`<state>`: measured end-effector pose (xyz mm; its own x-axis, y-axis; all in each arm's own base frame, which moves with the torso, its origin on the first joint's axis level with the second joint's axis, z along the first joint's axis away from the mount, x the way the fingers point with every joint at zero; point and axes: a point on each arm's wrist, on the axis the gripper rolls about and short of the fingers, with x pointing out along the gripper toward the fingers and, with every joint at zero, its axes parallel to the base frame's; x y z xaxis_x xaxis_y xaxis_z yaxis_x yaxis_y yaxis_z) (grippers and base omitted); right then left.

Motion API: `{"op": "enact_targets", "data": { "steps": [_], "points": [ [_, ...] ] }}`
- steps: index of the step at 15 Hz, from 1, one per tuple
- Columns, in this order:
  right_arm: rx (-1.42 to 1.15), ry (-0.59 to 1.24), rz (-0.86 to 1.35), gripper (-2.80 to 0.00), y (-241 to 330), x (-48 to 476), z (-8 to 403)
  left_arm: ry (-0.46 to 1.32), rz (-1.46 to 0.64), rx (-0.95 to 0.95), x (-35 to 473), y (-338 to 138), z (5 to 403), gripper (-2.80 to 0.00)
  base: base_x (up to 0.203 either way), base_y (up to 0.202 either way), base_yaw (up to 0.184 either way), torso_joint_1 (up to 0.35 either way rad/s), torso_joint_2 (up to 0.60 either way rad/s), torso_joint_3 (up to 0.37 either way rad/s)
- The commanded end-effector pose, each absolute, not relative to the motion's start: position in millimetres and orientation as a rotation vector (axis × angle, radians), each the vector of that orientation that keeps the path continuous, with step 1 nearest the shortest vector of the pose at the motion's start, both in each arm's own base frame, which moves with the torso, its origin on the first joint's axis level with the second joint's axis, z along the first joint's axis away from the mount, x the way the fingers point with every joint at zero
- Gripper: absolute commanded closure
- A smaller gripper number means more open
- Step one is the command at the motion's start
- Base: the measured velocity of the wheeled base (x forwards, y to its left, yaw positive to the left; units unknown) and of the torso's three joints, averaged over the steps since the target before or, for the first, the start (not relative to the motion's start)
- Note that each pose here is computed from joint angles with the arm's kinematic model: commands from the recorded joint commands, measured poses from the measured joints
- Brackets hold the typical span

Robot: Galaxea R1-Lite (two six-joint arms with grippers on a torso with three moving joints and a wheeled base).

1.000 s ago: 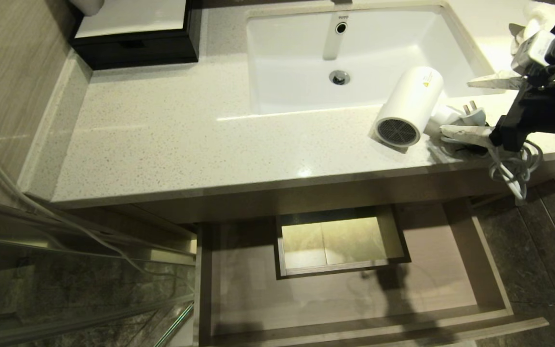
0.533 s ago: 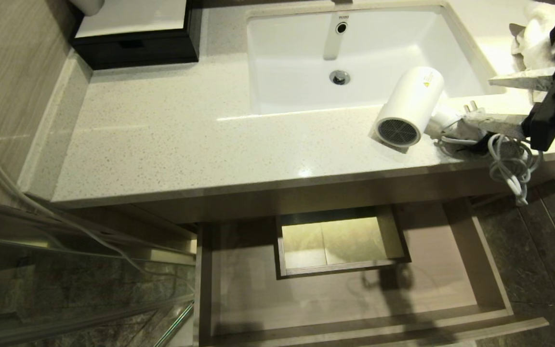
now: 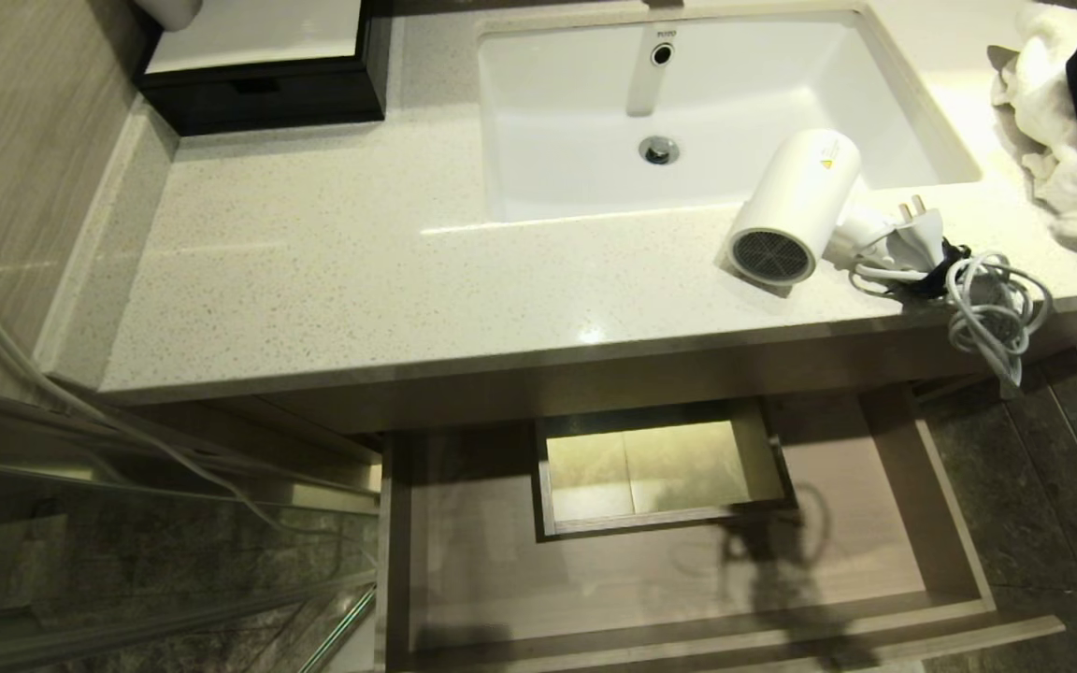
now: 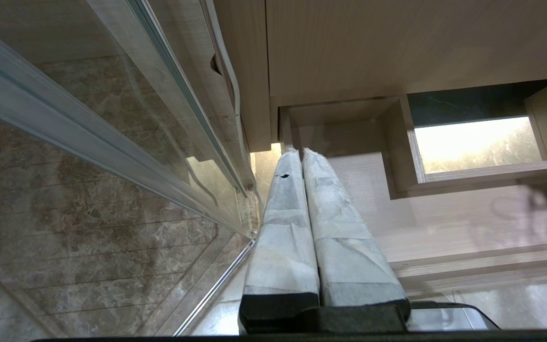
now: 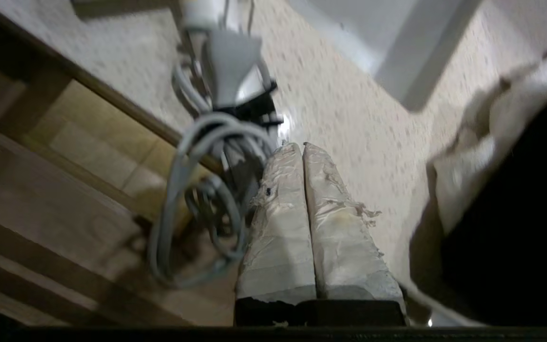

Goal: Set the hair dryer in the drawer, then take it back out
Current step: Close the drawer

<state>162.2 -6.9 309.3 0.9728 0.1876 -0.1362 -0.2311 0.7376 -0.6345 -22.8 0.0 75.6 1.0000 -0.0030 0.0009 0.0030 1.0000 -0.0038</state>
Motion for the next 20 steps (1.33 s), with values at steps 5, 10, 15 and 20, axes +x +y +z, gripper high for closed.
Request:
{"op": "enact_targets", "data": {
  "steps": [5, 10, 15, 20],
  "points": [
    [-0.707, 0.248, -0.069, 0.00, -12.3, 104.7, 271.9, -0.002, -0.003, -0.005, -22.8, 0.0, 75.6, 0.00, 0.000, 0.000, 0.000, -0.027, 0.02, -0.014],
    [-0.705, 0.224, -0.099, 0.00, -11.4, 81.2, 261.8, -0.002, -0.003, -0.005, -22.8, 0.0, 75.6, 0.00, 0.000, 0.000, 0.000, -0.288, 0.12, -0.169],
    [-0.705, 0.194, -0.150, 0.00, -9.4, 51.1, 246.0, -0.002, -0.003, -0.005, -22.8, 0.0, 75.6, 0.00, 0.000, 0.000, 0.000, -0.296, 0.08, -0.226],
    [-0.706, 0.170, -0.213, 0.00, -7.6, 30.6, 235.1, -0.001, -0.003, -0.005, -22.8, 0.0, 75.5, 0.00, 0.000, 0.000, 0.000, -0.182, 0.02, -0.170]
  ]
}}
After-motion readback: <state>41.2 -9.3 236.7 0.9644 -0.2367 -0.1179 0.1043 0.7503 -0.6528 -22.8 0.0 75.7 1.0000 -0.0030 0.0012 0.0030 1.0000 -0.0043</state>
